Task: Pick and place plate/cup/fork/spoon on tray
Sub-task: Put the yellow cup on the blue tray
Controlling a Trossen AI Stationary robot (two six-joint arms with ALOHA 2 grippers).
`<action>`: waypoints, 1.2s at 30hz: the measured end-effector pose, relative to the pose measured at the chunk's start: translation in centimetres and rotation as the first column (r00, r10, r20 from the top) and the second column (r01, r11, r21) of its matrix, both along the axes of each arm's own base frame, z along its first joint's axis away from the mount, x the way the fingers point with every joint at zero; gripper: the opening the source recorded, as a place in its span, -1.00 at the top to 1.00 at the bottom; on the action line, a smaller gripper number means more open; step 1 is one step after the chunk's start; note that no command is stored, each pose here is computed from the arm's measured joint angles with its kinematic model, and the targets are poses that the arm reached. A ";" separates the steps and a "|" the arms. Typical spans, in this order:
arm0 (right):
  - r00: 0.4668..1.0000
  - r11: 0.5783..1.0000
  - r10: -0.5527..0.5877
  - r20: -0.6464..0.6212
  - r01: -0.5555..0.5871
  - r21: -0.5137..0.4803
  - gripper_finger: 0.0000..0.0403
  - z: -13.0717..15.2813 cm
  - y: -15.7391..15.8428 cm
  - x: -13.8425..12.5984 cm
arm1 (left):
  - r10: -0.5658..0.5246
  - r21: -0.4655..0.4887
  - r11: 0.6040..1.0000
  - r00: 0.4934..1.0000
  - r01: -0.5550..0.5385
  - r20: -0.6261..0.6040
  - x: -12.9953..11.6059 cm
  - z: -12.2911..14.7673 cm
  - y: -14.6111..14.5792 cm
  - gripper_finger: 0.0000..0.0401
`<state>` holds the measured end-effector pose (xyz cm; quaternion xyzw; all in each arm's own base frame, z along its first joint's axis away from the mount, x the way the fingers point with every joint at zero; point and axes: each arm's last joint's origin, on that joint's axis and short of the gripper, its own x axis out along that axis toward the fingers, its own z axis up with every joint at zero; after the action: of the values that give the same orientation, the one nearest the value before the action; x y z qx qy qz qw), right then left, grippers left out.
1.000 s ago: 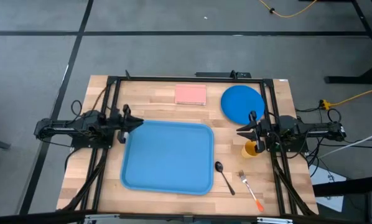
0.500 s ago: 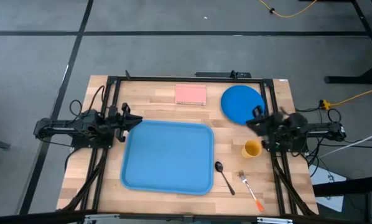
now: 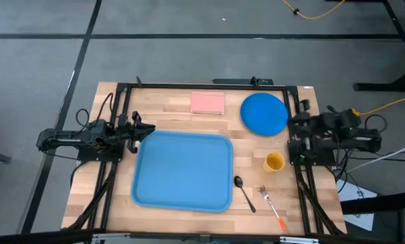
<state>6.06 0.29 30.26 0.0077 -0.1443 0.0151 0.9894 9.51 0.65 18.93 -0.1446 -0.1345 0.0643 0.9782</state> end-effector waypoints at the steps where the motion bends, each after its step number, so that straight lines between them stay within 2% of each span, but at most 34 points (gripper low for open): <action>1: 0.992 0.999 0.010 -0.125 -0.003 0.054 0.66 0.2 0.0 0.0 | 0.000 0.000 1.000 1.000 0.000 -0.002 0.0 0.0 0.0 0.73; 3: 0.942 0.985 0.044 -0.333 0.014 0.171 0.66 0.7 0.0 -0.4 | 0.000 0.000 1.000 1.000 0.000 -0.007 0.0 -0.1 0.0 0.73; 6: 0.819 0.943 0.117 -0.561 0.086 0.322 0.66 1.1 0.0 -1.2 | -0.001 -0.001 1.000 1.000 0.000 -0.029 0.1 -0.3 0.0 0.73; 10: 0.649 0.898 0.166 -0.743 0.212 0.386 0.66 1.2 0.0 -2.3 | -0.001 -0.005 1.000 0.998 0.001 -0.056 0.1 -0.5 0.0 0.73; 12: 0.584 0.840 0.147 -0.798 0.352 0.412 0.66 0.9 -0.2 -2.4 | -0.002 -0.009 1.000 0.998 0.002 -0.058 0.1 -0.6 0.0 0.73; 14: 0.502 0.801 0.128 -0.855 0.456 0.388 0.67 -0.1 -0.2 -2.0 | -0.002 -0.009 1.000 0.998 0.001 -0.059 0.1 -0.6 0.0 0.73; 16: 0.397 0.791 0.124 -0.910 0.513 0.332 0.69 -1.6 -0.2 -1.3 | -0.002 -0.009 1.000 0.998 0.002 -0.059 0.1 -0.6 0.0 0.73; 17: 0.352 0.790 0.124 -0.928 0.531 0.307 0.70 -2.1 -0.2 -0.9 | -0.002 -0.009 1.000 0.998 0.002 -0.059 0.1 -0.6 0.0 0.73; 21: 0.228 0.811 0.149 -0.962 0.529 0.251 0.71 -3.5 0.1 0.6 | -0.002 -0.010 1.000 0.998 0.002 -0.059 0.1 -0.6 0.0 0.73; 26: 0.142 0.820 0.198 -0.970 0.518 0.243 0.72 -3.9 0.3 2.0 | -0.003 -0.010 1.000 0.998 0.002 -0.059 0.1 -0.6 0.0 0.73; 30: 0.090 0.896 0.262 -0.961 0.348 0.277 0.72 -4.1 0.7 3.0 | -0.002 -0.010 1.000 0.998 0.002 -0.059 0.1 -0.6 0.0 0.73; 33: 0.102 0.925 0.276 -0.956 0.240 0.293 0.72 -4.1 0.9 4.0 | -0.002 -0.011 1.000 0.998 0.002 -0.059 0.1 -0.6 0.0 0.73; 36: 0.139 0.934 0.278 -0.951 0.192 0.301 0.72 -4.0 1.0 4.9 | -0.005 -0.022 1.000 0.998 0.003 -0.057 0.1 -0.6 0.0 0.73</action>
<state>10.93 1.27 26.26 0.1969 0.5402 0.0091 0.8181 9.64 0.66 18.37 -0.1535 -0.1055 0.0679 0.9801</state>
